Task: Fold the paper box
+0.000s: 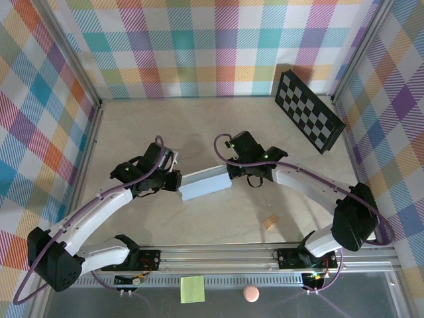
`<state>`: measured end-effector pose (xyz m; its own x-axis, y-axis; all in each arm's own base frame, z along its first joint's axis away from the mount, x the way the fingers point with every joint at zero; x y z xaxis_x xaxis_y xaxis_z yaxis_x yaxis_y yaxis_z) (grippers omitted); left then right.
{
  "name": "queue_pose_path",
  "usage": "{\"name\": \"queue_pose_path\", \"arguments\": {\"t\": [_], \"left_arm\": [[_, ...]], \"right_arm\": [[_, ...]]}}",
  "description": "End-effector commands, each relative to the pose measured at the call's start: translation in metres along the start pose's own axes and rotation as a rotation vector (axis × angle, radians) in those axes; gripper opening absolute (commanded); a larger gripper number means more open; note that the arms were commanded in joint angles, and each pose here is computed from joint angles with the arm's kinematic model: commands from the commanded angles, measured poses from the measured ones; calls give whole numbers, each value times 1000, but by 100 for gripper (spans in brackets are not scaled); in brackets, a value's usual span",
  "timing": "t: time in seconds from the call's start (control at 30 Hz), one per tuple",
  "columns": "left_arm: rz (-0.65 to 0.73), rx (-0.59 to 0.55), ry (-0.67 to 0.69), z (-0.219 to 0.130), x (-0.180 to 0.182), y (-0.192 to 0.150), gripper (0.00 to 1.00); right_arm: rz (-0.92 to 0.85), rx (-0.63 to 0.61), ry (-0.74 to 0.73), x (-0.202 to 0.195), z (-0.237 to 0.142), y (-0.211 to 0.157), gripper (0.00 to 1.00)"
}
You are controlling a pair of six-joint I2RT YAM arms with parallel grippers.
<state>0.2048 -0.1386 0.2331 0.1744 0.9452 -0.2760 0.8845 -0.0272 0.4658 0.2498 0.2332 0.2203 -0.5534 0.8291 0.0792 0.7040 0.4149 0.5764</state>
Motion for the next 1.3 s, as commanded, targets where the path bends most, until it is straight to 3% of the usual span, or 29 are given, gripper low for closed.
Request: {"name": "queue_pose_path", "arguments": {"t": [0.0,0.23,0.6,1.27], "left_arm": [[-41,0,-27,-1,-7,4,12],[-127,-21,-67,1,-13,11,2],[-260,-71,-130,11,-21,23,5],[-323,-96,-149,21,-33,47,5]], "right_arm": [[0,71,15,7,6,-9,9],[4,73,19,9,7,-9,7],[10,70,17,12,8,-12,6],[37,60,8,10,7,-18,5]]}}
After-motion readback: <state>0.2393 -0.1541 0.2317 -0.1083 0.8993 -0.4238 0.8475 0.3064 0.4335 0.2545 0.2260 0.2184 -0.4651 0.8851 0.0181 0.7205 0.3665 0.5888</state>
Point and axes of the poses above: each hand's point on the last joint's axis, 136 mm out from that joint toward the fingers, its own z axis out along the fingers, its own x axis along the line the jaws close on, y = z × x, the point moved 8 cm from there along -z, back along the fingers, and after that the axes turned 7 degrees about -z, right-handed, at the moved point
